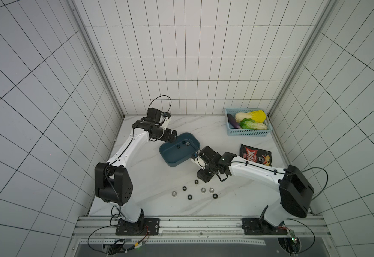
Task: Put the nuts on the desktop into the storage box
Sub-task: Pick up the nut from the center of the board.
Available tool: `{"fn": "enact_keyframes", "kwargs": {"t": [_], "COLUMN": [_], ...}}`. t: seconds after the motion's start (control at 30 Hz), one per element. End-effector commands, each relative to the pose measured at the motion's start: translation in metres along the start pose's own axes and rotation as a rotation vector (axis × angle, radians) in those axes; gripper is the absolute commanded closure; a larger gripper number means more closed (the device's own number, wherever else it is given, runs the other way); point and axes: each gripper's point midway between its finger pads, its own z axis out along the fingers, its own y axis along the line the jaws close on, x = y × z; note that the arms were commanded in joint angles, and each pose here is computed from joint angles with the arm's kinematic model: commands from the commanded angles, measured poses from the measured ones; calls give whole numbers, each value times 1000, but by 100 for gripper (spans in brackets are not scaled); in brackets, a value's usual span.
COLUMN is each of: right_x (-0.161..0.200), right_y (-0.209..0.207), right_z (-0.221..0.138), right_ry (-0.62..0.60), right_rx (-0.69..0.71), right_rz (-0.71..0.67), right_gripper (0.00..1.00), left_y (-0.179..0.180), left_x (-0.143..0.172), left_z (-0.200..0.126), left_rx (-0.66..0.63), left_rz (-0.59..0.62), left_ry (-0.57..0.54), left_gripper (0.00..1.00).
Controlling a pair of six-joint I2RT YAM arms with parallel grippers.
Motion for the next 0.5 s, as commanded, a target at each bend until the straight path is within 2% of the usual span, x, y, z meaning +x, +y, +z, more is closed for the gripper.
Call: {"fn": "enact_keyframes", "kwargs": {"t": [0.0, 0.1, 0.23, 0.47], "right_x": [10, 11, 15, 23], "right_y": [12, 21, 24, 19], "right_z": [8, 21, 36, 49], "right_ry": [145, 218, 283, 356], "right_rx": [-25, -42, -7, 67], "right_rz": [36, 51, 59, 55], "right_gripper": [50, 54, 55, 59], "left_y": [-7, 9, 25, 32], "left_x": [7, 8, 10, 13], "left_z": [-25, -40, -53, -62], "left_rx": [117, 99, 81, 84], "left_rz": [-54, -91, -132, -154], "left_ry": [-33, -72, -108, -131], "left_gripper": [2, 2, 2, 2]}}
